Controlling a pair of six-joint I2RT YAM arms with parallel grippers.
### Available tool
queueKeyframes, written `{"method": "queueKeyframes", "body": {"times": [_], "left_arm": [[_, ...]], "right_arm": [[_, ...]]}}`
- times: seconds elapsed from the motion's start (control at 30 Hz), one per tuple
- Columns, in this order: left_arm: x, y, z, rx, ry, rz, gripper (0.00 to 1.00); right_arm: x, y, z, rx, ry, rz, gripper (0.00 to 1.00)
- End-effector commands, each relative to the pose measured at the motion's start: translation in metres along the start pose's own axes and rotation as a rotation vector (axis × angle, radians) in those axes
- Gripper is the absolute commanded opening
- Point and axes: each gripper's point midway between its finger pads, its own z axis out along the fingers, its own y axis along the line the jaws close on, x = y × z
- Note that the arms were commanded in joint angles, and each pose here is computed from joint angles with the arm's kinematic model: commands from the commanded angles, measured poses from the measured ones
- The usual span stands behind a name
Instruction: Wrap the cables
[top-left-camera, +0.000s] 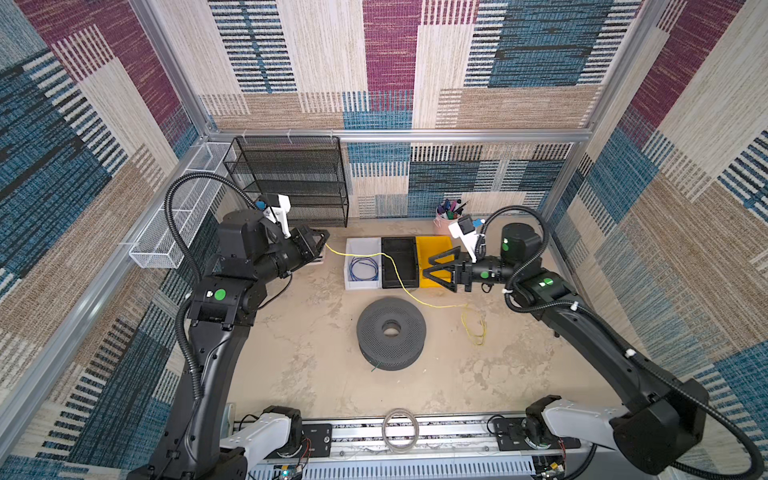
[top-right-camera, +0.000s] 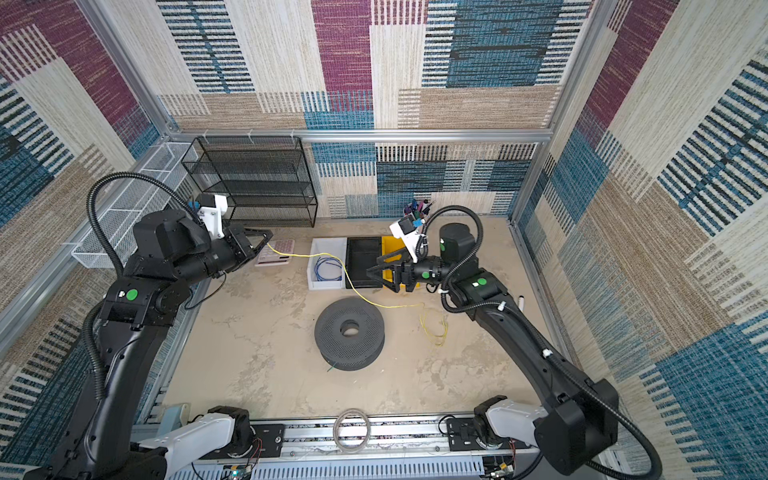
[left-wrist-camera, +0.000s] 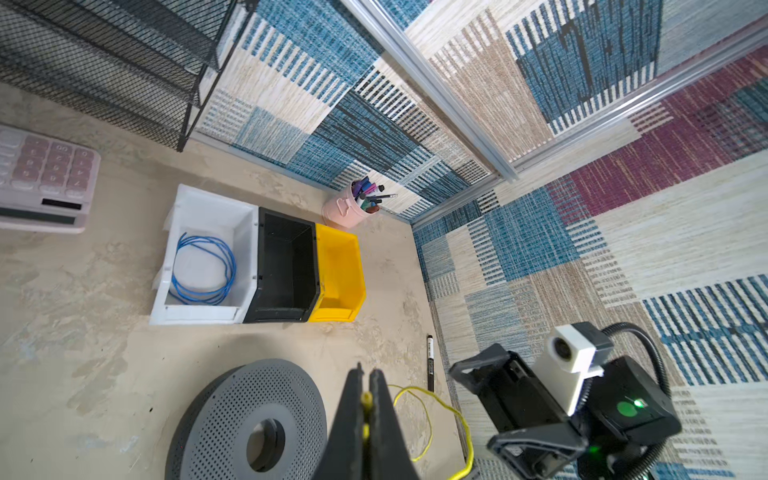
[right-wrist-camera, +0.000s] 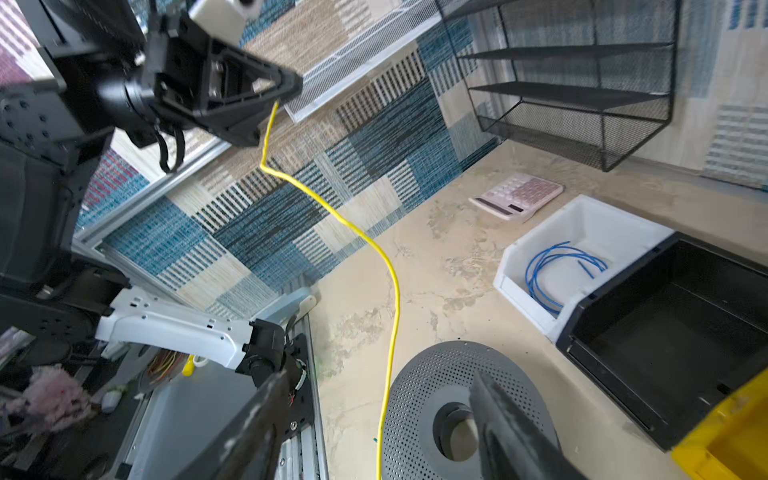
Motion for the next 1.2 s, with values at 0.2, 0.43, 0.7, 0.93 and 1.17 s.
{"method": "queueKeyframes", "body": {"times": [0.2,0.43,0.7,0.93,1.17], "left_arm": [[-0.008,-0.034,0.002,0.132,0.044,0.168,0.00],[-0.004,-0.035,-0.002,0.144,0.038,0.165,0.00],[0.001,-0.041,-0.007,0.177,0.056,0.164,0.00],[0.000,-0.043,-0.007,0.187,0.056,0.164,0.00],[-0.013,-0.035,-0.015,0.094,-0.004,0.167,0.00]], "right_arm": [[0.007,-0.028,0.037,-0.003,0.096,-0.091,0.74],[0.039,-0.001,0.038,-0.107,0.136,-0.070,0.74],[0.053,0.006,0.031,-0.109,0.147,-0.060,0.73],[0.075,0.009,0.041,-0.139,0.211,-0.025,0.62],[0.077,-0.008,0.028,0.054,0.172,-0.049,0.04]]}}
